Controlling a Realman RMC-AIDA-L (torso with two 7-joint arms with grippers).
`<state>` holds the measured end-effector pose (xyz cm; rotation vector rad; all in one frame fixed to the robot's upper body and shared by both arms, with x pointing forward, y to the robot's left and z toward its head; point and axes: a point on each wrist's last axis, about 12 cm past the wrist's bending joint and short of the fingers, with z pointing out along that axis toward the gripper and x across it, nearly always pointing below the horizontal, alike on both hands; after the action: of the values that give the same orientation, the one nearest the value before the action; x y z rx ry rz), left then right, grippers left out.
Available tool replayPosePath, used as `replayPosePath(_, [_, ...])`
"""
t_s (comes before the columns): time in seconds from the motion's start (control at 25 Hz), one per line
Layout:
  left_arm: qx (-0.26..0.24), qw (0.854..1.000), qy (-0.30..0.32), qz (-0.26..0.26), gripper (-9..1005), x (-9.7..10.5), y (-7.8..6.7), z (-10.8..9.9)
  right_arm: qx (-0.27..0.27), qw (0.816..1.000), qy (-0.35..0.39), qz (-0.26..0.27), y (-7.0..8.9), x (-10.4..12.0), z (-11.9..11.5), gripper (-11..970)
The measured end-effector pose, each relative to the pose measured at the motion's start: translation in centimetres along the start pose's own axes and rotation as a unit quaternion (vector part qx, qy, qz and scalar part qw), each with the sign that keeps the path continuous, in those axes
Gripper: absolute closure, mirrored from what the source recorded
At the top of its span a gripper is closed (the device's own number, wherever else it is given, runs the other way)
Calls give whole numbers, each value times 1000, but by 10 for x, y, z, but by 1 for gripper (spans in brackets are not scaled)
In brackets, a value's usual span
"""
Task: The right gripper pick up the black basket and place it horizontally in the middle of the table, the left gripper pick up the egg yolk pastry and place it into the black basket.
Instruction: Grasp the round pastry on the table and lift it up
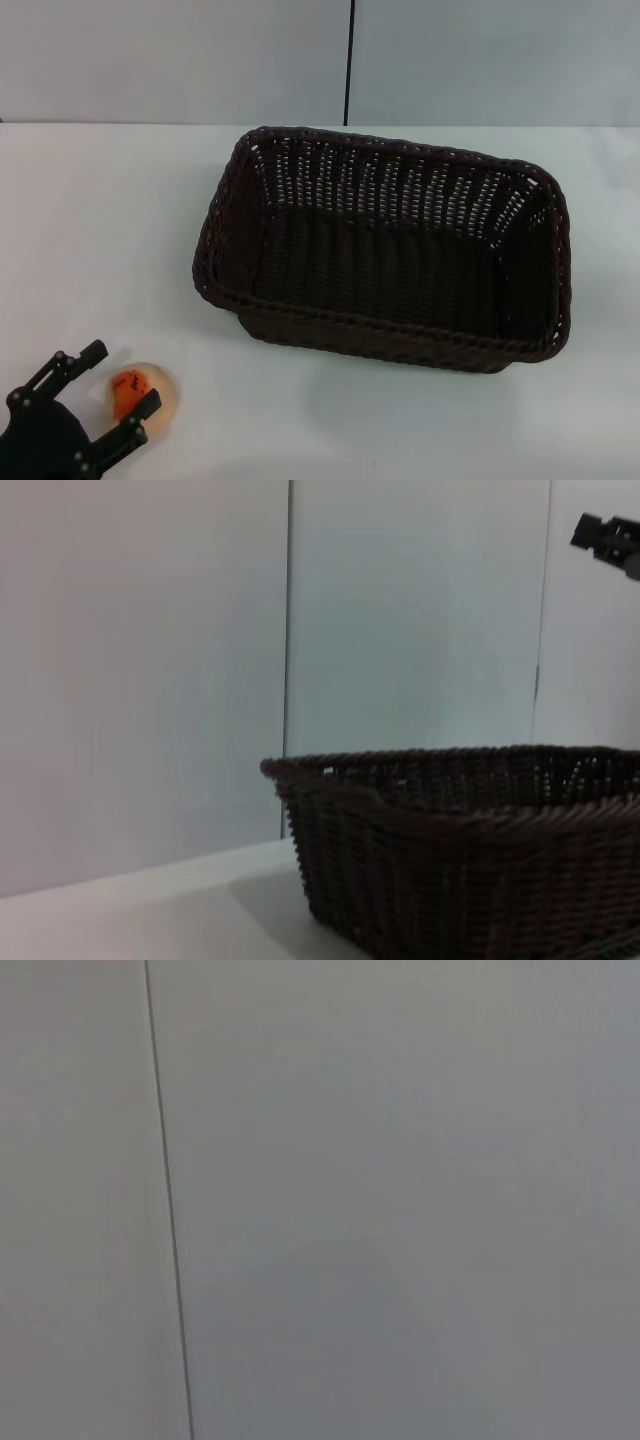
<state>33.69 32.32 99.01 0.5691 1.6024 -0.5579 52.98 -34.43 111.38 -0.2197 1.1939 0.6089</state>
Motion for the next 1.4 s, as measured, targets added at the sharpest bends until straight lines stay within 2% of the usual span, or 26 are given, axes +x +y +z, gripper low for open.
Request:
replayPosePath(0.48, [-2, 1000, 25, -1, 253, 6, 1, 2, 3, 1000, 2, 10, 1, 3, -2, 608])
replayPosePath(0.88, [20, 999, 47, 5, 256, 10, 0, 6, 2, 1000, 5, 9, 1, 4, -2, 608])
replayPosePath(1.04, [21, 999, 46, 5, 439, 10, 0, 6, 3, 1000, 6, 11, 1, 5, -2, 608])
replayPosePath(1.4, [29, 999, 33, 9, 649, 6, 2, 11, 6, 1000, 8, 12, 1, 5, -5, 608])
